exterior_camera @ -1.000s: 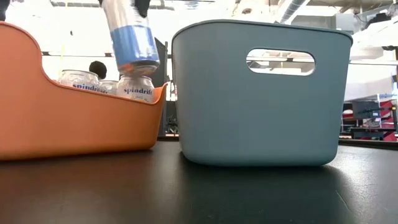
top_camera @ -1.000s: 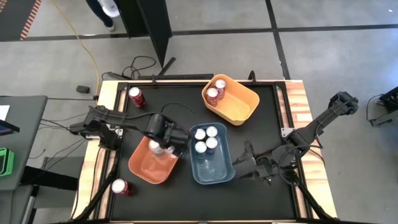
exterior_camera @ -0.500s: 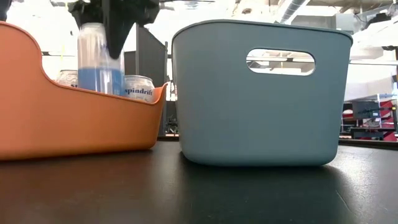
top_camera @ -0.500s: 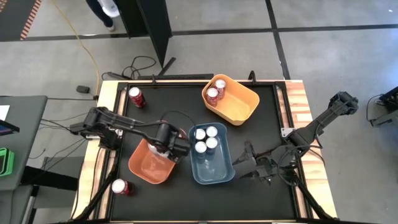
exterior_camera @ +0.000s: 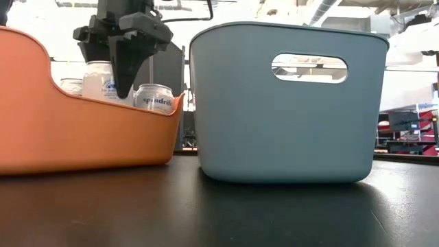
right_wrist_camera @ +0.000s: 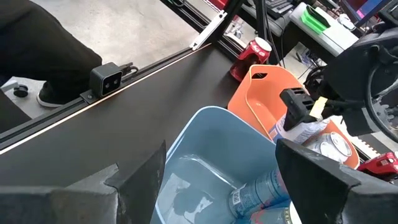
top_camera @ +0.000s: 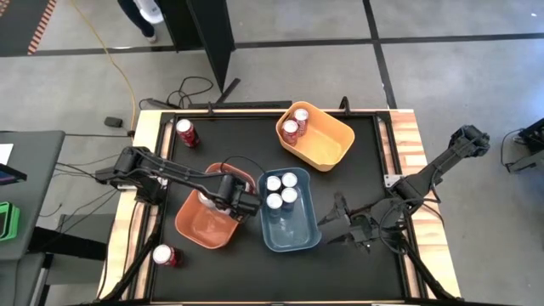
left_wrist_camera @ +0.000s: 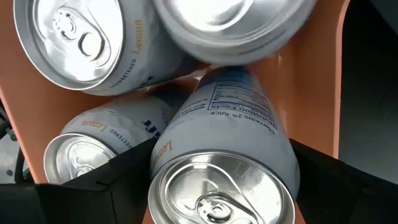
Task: Sort soda cans
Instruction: Put the blue and white soda can into the orange bin
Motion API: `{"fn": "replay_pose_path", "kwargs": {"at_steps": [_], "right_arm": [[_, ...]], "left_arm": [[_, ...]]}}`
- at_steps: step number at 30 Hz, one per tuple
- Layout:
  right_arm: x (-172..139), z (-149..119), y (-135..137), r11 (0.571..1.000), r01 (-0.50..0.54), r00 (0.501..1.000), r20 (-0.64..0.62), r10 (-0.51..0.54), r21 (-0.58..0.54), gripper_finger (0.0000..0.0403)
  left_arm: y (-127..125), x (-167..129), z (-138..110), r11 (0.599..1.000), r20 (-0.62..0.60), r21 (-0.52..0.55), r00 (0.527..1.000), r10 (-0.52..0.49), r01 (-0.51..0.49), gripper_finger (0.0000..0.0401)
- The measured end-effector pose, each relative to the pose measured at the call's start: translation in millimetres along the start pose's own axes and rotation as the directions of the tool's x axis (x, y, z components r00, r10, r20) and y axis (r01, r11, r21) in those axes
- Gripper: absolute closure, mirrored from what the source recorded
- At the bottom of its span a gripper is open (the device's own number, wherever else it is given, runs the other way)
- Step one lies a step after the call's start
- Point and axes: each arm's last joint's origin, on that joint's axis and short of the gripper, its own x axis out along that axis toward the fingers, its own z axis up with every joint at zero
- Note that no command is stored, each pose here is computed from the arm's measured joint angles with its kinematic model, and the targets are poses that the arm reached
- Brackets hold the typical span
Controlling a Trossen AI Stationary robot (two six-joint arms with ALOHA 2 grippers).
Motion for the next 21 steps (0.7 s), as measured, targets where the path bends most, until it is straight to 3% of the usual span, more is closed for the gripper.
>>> {"fn": "replay_pose_path", "kwargs": {"at_steps": [15, 21], "right_arm": [[-0.1, 0.0, 0.0, 1.000, 0.000, 1.000, 0.000, 0.000, 0.001, 0.0080], [-0.1, 0.1, -0.1, 1.000, 0.000, 1.000, 0.001, 0.000, 0.002, 0.0080]], "left_arm": [[-2.8, 0.7, 2.6, 0.999, 0.023, 0.029, 0.999, -0.027, 0.026, 0.0071], [-3.3, 0.5, 2.7, 0.999, 0.016, 0.028, 0.999, -0.034, 0.034, 0.0040]]}}
